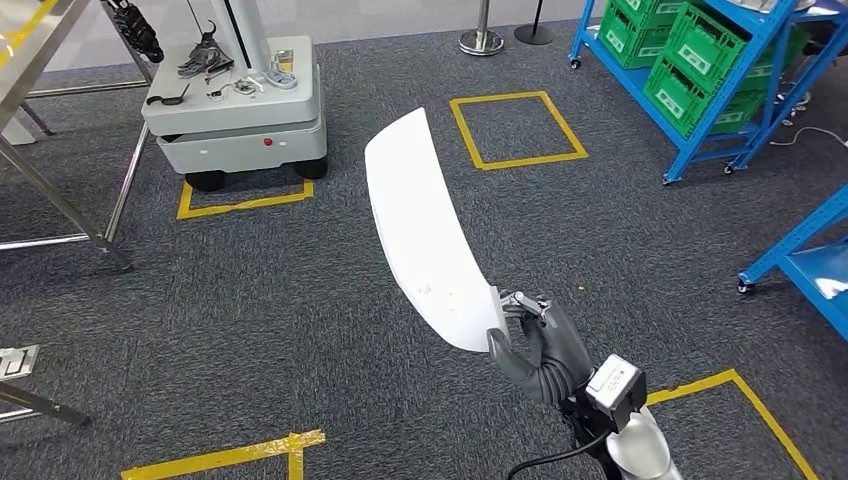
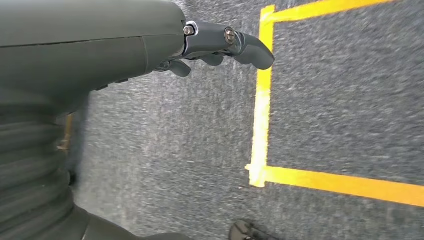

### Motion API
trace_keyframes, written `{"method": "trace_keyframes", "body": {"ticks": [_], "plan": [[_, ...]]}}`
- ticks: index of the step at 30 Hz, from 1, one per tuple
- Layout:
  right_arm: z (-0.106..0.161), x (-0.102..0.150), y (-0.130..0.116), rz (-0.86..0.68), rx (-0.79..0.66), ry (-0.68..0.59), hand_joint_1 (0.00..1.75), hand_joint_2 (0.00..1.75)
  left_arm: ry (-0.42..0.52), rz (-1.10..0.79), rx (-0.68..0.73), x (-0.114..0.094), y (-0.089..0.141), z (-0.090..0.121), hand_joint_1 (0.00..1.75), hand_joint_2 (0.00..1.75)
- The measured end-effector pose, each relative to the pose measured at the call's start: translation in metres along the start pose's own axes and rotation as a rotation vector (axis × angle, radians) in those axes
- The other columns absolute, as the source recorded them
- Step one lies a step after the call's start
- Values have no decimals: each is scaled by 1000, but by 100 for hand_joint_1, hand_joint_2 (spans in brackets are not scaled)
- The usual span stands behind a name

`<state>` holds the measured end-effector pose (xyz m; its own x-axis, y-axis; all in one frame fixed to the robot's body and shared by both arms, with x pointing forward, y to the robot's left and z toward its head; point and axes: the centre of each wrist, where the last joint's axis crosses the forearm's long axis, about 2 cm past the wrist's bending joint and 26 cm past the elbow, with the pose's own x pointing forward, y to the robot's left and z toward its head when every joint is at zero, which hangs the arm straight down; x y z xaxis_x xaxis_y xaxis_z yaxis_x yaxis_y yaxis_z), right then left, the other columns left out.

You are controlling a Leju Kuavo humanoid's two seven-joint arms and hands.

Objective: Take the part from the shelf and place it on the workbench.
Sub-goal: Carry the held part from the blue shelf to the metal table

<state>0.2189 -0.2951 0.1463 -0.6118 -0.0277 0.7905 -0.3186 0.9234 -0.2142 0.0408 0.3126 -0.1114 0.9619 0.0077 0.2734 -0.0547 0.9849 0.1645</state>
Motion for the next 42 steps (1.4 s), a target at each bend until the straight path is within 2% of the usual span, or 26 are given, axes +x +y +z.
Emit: {"method": "trace_keyframes", "body": {"ticks": [6, 9, 13, 21, 27, 35, 42], "plan": [[-15, -10, -1, -4, -7, -23, 175, 175, -66, 53, 18, -1, 12, -1, 0, 175], [-33, -16, 1, 4, -11, -19, 175, 175, -4, 59, 23, 1, 14, -2, 0, 175], [-39, -15, -1, 22, -17, -8, 175, 175, 93, 65, 34, 0, 11, -1, 0, 175], [-40, -14, -11, 38, 49, 25, 175, 175, 118, 125, 1, 0, -10, 1, 0, 175], [-45, -7, -13, 66, 75, 32, 175, 175, 54, 144, -47, 1, -29, 4, 0, 175], [-51, -1, -13, 110, 90, 28, 175, 175, -27, 158, -75, 8, -35, 4, 0, 175], [-56, 6, -21, 128, 79, 1, 175, 175, 27, 160, -72, 6, -39, 6, 0, 175]]}}
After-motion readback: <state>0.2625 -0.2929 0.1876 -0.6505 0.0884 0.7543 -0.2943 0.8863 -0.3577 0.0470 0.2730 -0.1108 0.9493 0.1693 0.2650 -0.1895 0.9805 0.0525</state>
